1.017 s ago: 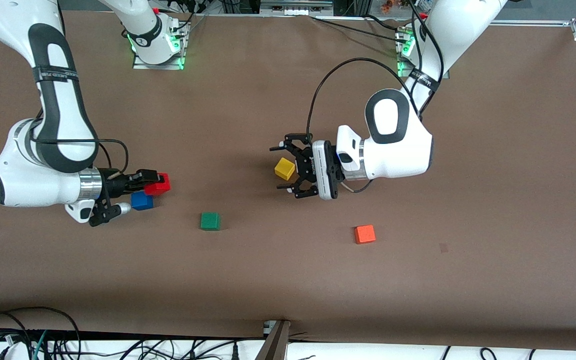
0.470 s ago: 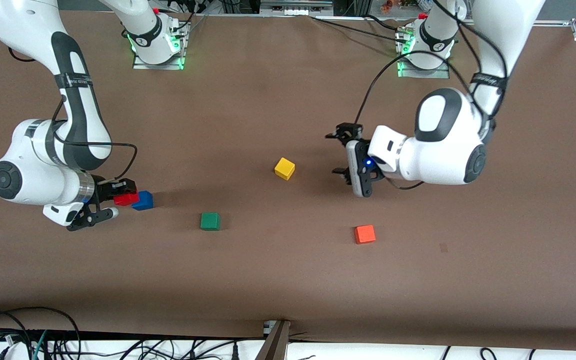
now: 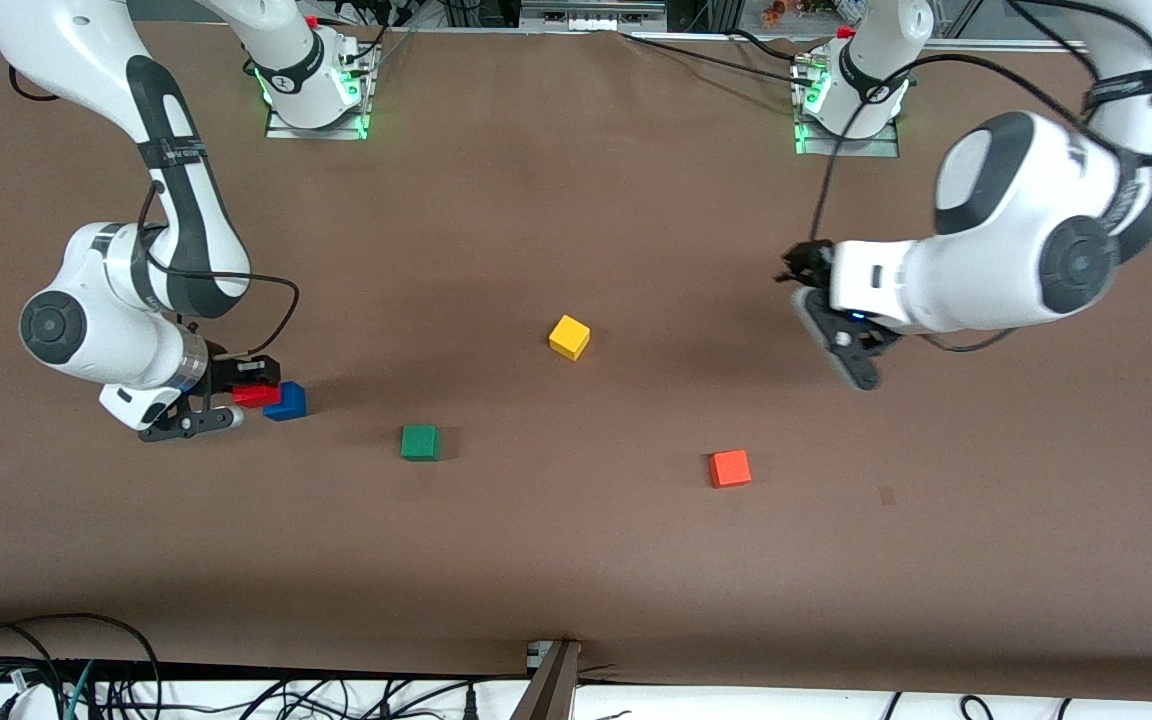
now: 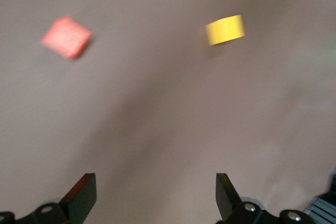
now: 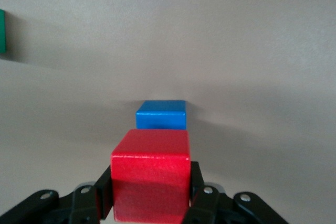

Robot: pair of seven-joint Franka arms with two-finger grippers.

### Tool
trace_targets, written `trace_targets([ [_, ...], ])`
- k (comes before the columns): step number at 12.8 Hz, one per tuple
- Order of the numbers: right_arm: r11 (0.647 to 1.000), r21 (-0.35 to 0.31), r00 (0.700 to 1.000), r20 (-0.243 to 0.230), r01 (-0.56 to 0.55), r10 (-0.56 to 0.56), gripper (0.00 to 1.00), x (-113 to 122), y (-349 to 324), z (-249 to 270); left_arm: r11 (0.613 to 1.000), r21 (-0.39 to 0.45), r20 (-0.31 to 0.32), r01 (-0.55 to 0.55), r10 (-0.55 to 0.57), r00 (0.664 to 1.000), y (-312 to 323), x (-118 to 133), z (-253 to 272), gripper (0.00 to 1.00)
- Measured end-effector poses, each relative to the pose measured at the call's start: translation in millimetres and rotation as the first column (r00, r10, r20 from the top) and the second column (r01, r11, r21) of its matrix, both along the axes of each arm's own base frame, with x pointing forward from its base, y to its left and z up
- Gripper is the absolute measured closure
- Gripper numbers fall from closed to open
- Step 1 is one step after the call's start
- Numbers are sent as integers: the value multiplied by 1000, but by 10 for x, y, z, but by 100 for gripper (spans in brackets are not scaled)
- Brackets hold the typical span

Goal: Pass red block to right arm, stack on blue

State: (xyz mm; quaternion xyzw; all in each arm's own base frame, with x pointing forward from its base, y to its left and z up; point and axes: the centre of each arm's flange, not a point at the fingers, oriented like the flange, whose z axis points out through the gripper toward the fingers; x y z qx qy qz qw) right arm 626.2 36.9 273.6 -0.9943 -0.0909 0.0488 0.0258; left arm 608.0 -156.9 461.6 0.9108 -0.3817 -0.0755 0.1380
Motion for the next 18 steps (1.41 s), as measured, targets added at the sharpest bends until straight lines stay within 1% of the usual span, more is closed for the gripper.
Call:
trace_targets([
  [1,1000,-1,1000,2,2,-2,44,-22,7,-32,997,68,27,-26,24,999,150,18,85,0],
  [2,1000,-3,1000,4,3,-3,44,-39,3,-63,991,120,42,-57,52,998,241,4,178,0],
  [3,1000,-4,1000,5,4,-4,44,-53,-1,-87,985,149,55,-89,82,995,312,-20,287,0],
  [5,1000,-5,1000,6,4,-4,44,-67,-4,-111,975,159,107,-155,139,985,558,-9,598,0],
  [6,1000,-6,1000,6,3,-3,44,-71,-5,-120,970,158,123,-183,165,979,725,-1,781,0],
  [8,1000,-12,1000,11,-1,2,44,-74,-7,-134,958,175,128,-226,205,970,1017,-32,1074,0],
  [10,1000,-21,1000,18,-10,10,44,-72,-5,-151,941,197,168,-274,243,955,1225,-88,1306,0],
  [11,1000,-23,1000,20,-12,12,44,-72,-2,-162,929,206,180,-308,274,945,1297,-154,1402,0],
  [12,1000,-24,1000,20,-12,13,44,-76,-1,-175,907,217,191,-360,322,927,1328,-233,1468,0],
  [13,1000,-25,1000,20,-13,14,44,-79,3,-185,876,226,197,-425,386,901,1336,-318,1506,0],
  [15,1000,-25,1000,18,-15,16,44,-84,14,-206,792,235,212,-563,524,825,1335,-468,1525,0],
  [16,1000,-26,1000,19,-16,16,44,-83,16,-219,754,235,220,-614,574,789,1321,-553,1489,0],
  [17,999,-27,1000,20,-16,17,44,-82,17,-234,728,239,236,-643,599,765,1298,-642,1442,0],
  [18,999,-28,1000,20,-17,17,44,-81,18,-248,709,258,264,-656,601,754,1306,-711,1408,0],
])
